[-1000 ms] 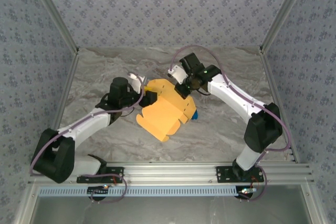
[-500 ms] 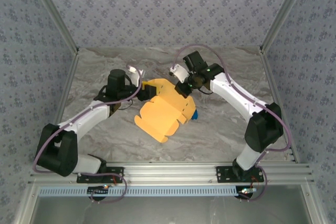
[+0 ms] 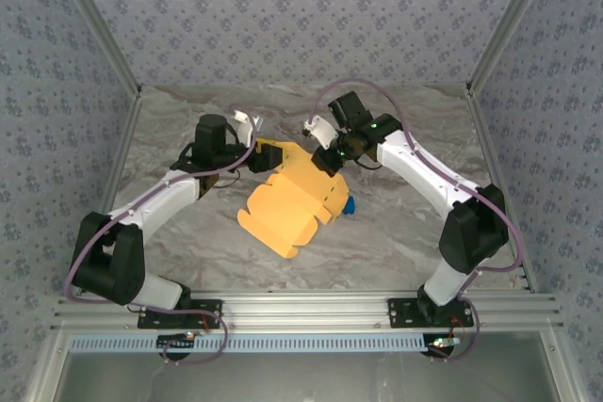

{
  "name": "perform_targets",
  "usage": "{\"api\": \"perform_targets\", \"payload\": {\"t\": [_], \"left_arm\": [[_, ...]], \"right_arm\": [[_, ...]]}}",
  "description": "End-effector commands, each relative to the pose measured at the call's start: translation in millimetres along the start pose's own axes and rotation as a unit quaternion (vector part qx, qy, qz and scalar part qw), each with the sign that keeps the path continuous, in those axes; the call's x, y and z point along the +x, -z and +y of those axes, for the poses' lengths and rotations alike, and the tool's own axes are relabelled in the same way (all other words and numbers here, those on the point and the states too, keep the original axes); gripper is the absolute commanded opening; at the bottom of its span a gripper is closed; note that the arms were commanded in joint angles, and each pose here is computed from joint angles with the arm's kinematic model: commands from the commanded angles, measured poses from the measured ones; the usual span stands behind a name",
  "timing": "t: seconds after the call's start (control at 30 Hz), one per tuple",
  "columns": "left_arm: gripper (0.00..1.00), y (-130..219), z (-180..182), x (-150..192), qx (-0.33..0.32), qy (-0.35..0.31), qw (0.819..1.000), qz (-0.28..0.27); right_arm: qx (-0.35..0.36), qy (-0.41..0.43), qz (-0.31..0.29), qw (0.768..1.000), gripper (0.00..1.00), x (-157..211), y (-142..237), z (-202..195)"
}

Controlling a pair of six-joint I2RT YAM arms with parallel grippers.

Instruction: Fold the paper box

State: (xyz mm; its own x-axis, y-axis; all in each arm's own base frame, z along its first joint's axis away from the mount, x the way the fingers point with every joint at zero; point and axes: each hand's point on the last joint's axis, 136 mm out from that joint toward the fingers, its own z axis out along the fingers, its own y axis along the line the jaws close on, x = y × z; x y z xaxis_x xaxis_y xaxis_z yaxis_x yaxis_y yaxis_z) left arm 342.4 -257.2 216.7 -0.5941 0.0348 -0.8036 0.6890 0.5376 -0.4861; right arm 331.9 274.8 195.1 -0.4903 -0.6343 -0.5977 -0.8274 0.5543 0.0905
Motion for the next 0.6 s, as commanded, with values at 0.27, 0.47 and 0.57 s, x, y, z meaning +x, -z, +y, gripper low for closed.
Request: {"api": "perform_targets", "payload": {"t": [0.27, 0.47, 0.57], "left_arm": [[0.47, -9, -41, -4, 0.085, -0.042, 0.995, -0.004], [0.47, -20, -40, -2, 0.089, -0.038, 0.995, 0.004], [0.47, -22, -40, -1, 0.091, -0.035, 0.995, 0.005]], "right_arm": [[-0.012, -0.019, -0.029, 0.999, 0.0, -21, 12, 6], [-0.037, -0.015, -0.044, 0.998, 0.0, -29, 11, 18], [-0.038, -0.014, -0.043, 0.998, 0.0, -28, 11, 18]]}}
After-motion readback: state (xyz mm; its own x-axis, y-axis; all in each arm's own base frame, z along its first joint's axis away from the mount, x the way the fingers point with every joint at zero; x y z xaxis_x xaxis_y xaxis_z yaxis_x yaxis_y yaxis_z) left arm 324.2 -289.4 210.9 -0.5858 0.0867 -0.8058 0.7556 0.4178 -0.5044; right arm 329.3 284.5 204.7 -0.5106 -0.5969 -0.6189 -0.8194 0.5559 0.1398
